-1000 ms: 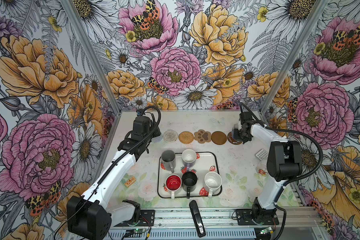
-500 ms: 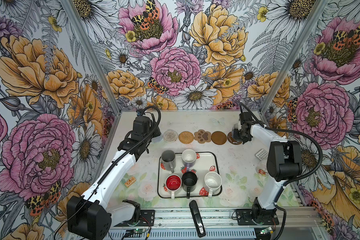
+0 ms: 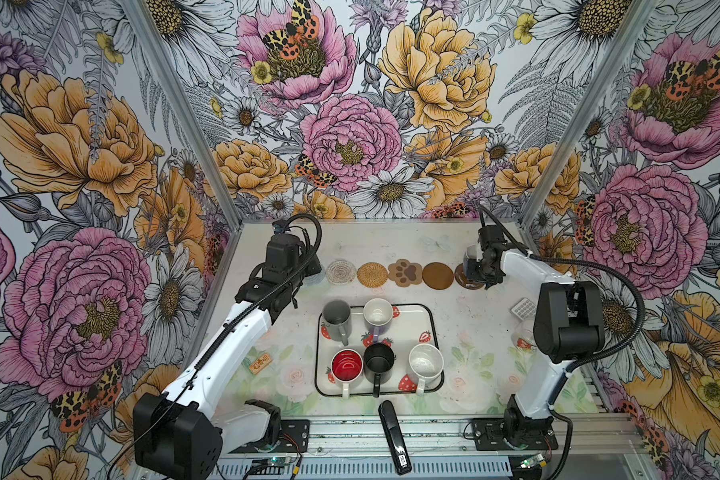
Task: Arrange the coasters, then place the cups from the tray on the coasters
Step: 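Lower the light blue mug onto the dark brown round coaster with the right gripper, then open the right gripper and raise it while the left reaches toward the tray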
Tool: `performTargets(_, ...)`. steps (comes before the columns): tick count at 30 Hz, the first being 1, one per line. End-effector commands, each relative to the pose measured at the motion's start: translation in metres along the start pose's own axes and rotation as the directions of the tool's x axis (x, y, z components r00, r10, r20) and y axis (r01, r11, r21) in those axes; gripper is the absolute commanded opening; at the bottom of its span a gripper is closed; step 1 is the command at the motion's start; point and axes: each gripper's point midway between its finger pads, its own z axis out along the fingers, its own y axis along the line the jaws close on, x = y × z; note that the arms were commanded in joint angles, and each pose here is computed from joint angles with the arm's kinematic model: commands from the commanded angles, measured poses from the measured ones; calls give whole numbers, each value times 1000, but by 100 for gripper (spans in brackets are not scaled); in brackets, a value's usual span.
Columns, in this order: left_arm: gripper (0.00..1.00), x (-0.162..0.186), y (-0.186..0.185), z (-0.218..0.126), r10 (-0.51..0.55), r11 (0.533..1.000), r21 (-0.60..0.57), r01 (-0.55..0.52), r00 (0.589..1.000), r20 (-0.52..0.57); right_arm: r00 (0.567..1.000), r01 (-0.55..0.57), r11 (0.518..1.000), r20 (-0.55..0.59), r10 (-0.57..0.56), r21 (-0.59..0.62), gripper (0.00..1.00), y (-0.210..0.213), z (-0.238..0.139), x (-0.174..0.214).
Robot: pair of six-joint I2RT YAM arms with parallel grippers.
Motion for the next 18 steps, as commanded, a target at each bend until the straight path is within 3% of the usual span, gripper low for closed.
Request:
performTargets(1,7,-8,2,-6,-15,1000,-3,15,999,36,998,2,1000,61,-2,4,47,1,-16,-11)
performTargets(7,7,-9,2,-9,-16,1000,0,16,999,40,994,-2,1000,113,1,16,49,-3,-39,-13)
performTargets(15,8,-11,2,-14,-3,1000,-4,3,999,38,953,-43,996,302,16,83,50,-24,-122,-20)
performTargets(18,12,-8,-1,-14,21,1000,-1,-21,1000,18,917,-81,996,393,67,20,41,-19,-160,-24)
